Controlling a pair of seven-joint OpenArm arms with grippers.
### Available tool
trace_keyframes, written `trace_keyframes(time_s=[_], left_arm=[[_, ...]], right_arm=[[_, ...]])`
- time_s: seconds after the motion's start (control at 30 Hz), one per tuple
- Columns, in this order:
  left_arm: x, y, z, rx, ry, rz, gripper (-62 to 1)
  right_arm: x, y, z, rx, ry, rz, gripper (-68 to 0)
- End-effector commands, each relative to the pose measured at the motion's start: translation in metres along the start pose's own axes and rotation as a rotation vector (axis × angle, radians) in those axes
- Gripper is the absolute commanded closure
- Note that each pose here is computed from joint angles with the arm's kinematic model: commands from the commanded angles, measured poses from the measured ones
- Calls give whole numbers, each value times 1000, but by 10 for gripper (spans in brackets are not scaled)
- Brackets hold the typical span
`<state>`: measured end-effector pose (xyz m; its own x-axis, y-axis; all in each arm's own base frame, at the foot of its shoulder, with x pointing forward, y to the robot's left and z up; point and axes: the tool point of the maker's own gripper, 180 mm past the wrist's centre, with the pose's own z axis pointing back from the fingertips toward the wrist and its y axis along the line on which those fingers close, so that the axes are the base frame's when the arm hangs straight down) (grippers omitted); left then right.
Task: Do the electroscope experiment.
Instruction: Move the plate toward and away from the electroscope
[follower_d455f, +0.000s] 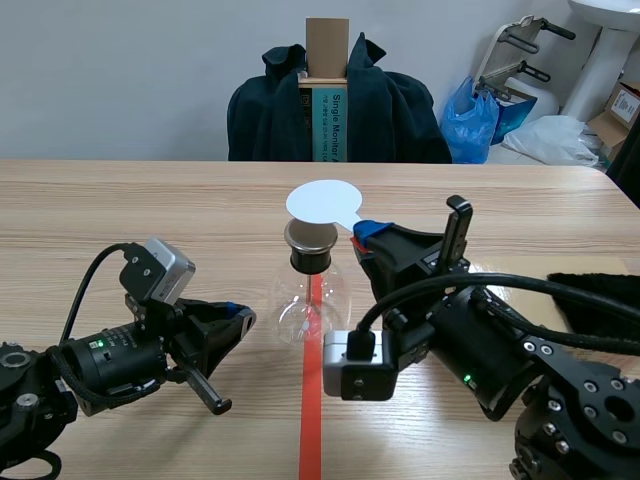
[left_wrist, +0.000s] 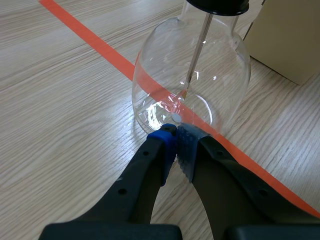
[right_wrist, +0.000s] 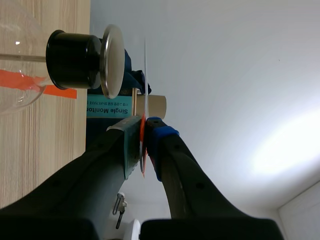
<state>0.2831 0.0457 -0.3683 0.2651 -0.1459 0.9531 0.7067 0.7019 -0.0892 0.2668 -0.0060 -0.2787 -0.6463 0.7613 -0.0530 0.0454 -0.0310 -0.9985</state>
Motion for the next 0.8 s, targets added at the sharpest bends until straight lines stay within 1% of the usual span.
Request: trace_keyframes(time_s=[0.0,0.23,0.47,0.6,0.77], left_arm=[[12,0,-1,-4,-38,-6,-36],[12,0,-1,-4,-39,-6,-36],[12,0,-1,-4,-38,-6,-37],[12,0,-1,-4,-38,-6,-36],[12,0,-1,-4,-38,-6,-37]], right_arm=[[-2,-8,-1,-28,-6,15,-6],[11,-4,3,-16,-64,14,-6],[11,-3,3,-16,-64,15,-6],[6,-5,3,-22,-38,17,-7],[-8,-7,3,-35,45,21,-6]])
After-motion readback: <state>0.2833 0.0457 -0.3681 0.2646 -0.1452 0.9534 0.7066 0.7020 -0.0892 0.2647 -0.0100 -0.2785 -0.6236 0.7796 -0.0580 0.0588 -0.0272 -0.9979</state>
